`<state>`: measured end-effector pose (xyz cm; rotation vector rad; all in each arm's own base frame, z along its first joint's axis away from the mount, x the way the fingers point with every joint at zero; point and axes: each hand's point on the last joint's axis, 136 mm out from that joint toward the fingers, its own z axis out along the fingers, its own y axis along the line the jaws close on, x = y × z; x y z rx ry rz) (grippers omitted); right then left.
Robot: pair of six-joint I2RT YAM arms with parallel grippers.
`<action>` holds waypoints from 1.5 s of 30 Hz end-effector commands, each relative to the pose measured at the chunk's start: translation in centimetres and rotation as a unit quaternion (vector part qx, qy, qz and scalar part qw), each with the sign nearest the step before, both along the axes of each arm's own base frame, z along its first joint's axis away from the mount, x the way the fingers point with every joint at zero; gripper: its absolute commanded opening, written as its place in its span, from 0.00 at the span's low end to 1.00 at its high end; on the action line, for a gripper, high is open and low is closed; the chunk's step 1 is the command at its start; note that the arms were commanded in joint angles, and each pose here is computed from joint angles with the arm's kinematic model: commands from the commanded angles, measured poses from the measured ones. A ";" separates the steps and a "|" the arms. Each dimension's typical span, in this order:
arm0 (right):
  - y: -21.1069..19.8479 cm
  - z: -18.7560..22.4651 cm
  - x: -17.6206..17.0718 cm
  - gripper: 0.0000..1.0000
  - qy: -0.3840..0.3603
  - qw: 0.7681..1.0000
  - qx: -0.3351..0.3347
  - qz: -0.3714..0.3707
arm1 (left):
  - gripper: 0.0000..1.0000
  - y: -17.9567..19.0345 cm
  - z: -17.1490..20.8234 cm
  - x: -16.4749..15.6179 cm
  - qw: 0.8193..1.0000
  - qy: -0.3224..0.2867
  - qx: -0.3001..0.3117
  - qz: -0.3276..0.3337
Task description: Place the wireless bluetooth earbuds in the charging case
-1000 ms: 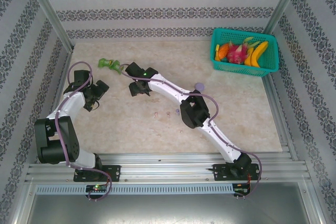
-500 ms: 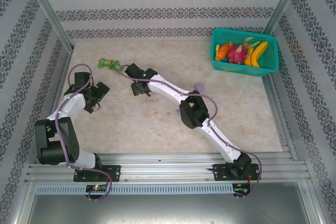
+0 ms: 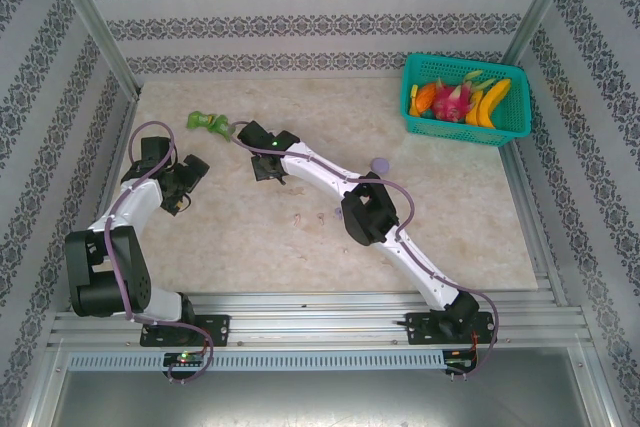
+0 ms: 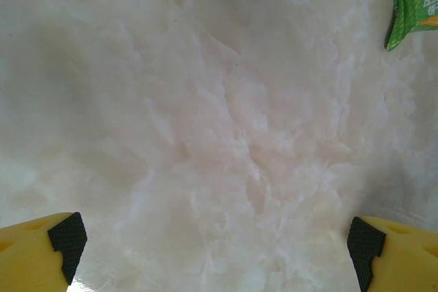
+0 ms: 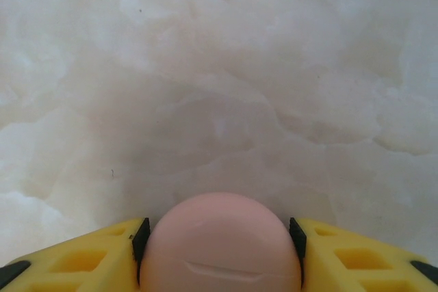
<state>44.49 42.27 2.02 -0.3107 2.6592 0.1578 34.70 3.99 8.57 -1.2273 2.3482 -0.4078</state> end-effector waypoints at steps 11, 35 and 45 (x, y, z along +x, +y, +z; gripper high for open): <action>-5.3 3.2 -0.5 0.48 0.034 0.986 0.070 -0.145 | 1.00 -4.7 -0.1 1.3 0.993 -0.046 -0.084 -0.075; -10.7 6.2 -0.2 0.48 0.092 0.915 0.243 -0.310 | 0.97 -23.0 1.8 4.3 0.910 -0.269 -0.105 -0.298; -10.3 6.2 -1.0 0.48 0.118 0.876 0.299 -0.359 | 0.85 -25.1 1.5 5.5 0.902 -0.300 -0.106 -0.292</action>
